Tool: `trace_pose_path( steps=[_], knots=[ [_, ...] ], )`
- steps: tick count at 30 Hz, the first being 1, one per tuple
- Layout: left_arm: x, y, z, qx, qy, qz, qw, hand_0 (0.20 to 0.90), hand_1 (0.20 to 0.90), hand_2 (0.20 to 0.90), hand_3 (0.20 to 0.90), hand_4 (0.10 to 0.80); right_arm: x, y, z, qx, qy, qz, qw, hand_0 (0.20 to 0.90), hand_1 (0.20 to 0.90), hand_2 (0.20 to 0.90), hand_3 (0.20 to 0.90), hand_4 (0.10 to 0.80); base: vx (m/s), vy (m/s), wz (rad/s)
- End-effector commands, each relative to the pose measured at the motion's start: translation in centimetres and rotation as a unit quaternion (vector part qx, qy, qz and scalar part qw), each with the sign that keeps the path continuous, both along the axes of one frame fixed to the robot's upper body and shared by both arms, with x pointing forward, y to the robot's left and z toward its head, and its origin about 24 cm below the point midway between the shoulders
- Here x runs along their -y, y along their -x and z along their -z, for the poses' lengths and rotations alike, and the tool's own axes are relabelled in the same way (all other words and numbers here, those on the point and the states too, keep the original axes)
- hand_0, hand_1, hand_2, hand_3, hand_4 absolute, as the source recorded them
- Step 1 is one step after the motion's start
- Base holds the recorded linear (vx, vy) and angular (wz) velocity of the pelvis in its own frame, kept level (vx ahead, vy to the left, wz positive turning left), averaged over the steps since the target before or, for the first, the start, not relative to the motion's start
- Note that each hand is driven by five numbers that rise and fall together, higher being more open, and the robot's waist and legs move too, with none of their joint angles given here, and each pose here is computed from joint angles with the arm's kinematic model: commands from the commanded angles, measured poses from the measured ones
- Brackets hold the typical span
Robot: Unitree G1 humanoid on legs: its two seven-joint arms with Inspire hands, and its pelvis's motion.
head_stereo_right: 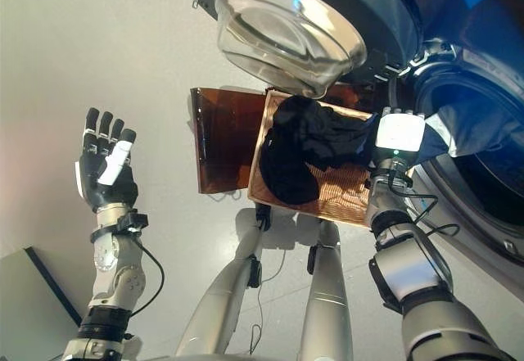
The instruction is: Pick up the clothes and place them into the washing machine
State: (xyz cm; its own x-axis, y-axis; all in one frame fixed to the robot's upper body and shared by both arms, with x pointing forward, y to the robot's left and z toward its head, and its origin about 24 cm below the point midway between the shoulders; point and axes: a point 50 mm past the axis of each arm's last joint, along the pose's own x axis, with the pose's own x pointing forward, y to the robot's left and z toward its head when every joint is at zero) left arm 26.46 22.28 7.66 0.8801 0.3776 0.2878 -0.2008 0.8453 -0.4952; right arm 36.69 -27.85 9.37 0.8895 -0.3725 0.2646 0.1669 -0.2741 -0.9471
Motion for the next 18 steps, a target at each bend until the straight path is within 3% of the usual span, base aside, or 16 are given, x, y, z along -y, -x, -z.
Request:
trace_pose_path(
  steps=[1,2,4,5,18],
  knots=[
    [-2.6,1.3,-4.9,0.124,-0.049,-0.050,0.990,0.900,0.900,0.900,0.900,0.800,0.8,0.0,-0.3,-0.038,0.044,0.011,0.998,0.900,0.900,0.900,0.900,0.800,0.000,0.000,0.00],
    [-2.7,1.3,-4.9,0.123,-0.051,-0.052,0.990,0.900,0.900,0.900,0.900,0.800,0.8,-0.1,-0.6,-0.034,0.045,0.012,0.998,0.900,0.900,0.900,0.900,0.800,-0.030,0.013,-0.02],
    [-2.7,1.4,-5.0,0.125,-0.050,-0.054,0.989,0.900,0.900,0.900,0.900,0.800,1.0,-0.2,-1.2,-0.024,0.045,0.017,0.999,0.496,0.496,0.496,0.496,0.512,0.000,0.000,0.00],
    [-2.8,1.4,-5.0,0.126,-0.050,-0.055,0.989,0.900,0.900,0.900,0.900,0.800,1.1,-0.3,-1.5,-0.018,0.044,0.019,0.999,0.200,0.200,0.200,0.200,0.300,0.000,0.000,0.00],
    [-3.4,1.6,-4.8,0.119,-0.053,-0.069,0.989,0.900,0.900,0.900,0.900,0.800,1.0,-0.5,-2.2,0.015,0.025,0.017,0.999,0.200,0.200,0.200,0.200,0.300,0.001,0.001,-0.01]
  ],
)
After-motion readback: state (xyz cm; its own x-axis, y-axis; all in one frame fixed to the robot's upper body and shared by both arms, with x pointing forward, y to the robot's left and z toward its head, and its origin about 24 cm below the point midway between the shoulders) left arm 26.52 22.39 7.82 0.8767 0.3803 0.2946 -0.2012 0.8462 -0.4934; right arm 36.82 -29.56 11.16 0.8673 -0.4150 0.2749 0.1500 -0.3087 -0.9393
